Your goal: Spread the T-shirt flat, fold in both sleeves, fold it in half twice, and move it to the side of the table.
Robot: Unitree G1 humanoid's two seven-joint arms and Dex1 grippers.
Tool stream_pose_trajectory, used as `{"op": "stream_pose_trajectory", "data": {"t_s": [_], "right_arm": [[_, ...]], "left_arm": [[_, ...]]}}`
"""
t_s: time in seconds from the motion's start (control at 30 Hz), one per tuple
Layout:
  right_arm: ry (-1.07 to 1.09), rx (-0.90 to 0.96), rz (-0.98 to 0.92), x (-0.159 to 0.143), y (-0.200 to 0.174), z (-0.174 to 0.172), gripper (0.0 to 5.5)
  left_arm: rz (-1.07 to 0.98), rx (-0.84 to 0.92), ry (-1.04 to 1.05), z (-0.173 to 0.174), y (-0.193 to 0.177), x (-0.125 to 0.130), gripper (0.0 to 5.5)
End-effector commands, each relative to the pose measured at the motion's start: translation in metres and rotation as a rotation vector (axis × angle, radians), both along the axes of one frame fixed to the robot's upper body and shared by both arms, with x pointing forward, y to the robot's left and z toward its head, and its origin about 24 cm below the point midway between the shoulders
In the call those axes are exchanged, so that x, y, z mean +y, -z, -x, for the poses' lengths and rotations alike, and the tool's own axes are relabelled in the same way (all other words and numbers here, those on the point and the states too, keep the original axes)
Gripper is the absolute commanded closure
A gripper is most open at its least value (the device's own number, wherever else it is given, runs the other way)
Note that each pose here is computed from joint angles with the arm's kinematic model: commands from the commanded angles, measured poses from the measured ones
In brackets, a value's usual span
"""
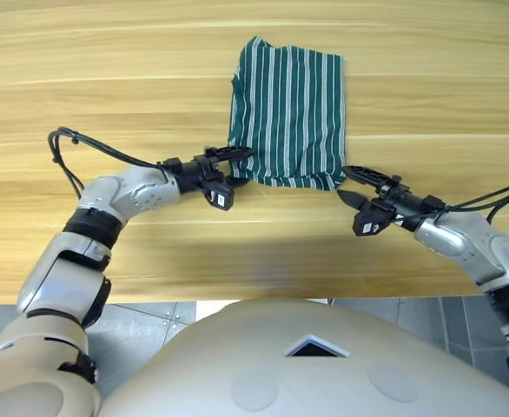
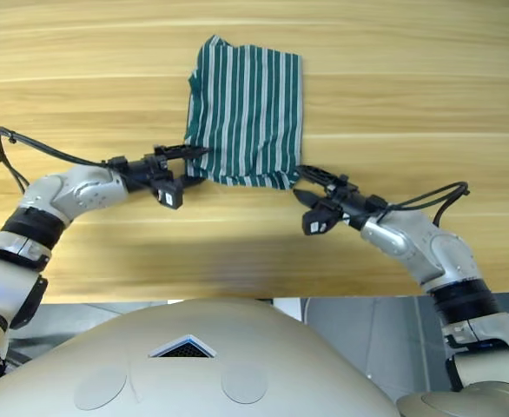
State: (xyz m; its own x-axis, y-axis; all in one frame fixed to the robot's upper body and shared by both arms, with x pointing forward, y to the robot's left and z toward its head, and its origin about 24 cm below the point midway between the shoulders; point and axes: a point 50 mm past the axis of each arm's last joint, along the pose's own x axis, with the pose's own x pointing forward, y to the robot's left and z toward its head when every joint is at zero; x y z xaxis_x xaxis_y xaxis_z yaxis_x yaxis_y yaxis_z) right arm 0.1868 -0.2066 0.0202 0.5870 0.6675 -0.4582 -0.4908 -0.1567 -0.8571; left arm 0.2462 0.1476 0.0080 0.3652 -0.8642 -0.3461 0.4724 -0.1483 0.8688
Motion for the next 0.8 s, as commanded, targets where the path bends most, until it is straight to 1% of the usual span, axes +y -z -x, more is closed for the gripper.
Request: {"op": "stream_pose_trajectory", "data": {"t_s": [0.03,0.27,0.3,0.43,0.5,0.8], "right_arm": [[-0.003,0.161,0.136,-0.009,0.037,0.018,2.38],[-0.026,0.143,0.145,-0.009,0.043,0.011,2.38],[-0.034,0.144,0.146,-0.008,0.044,0.011,2.38],[-0.09,0.146,0.15,-0.001,0.044,0.007,2.38],[-0.112,0.145,0.149,0.002,0.042,0.005,2.38],[-0.096,0.144,0.129,0.007,0.043,-0.009,2.38]], "left_arm": [[-0.081,0.023,0.024,0.005,0.012,0.005,2.39],[-0.102,0.073,0.084,0.017,0.019,0.007,2.39],[-0.107,0.082,0.093,0.018,0.02,0.008,2.48],[-0.108,0.108,0.092,0.023,0.023,0.012,3.1],[-0.109,0.113,0.085,0.022,0.023,0.013,3.51],[-0.077,0.092,0.035,0.017,0.023,0.013,4.59]]}}
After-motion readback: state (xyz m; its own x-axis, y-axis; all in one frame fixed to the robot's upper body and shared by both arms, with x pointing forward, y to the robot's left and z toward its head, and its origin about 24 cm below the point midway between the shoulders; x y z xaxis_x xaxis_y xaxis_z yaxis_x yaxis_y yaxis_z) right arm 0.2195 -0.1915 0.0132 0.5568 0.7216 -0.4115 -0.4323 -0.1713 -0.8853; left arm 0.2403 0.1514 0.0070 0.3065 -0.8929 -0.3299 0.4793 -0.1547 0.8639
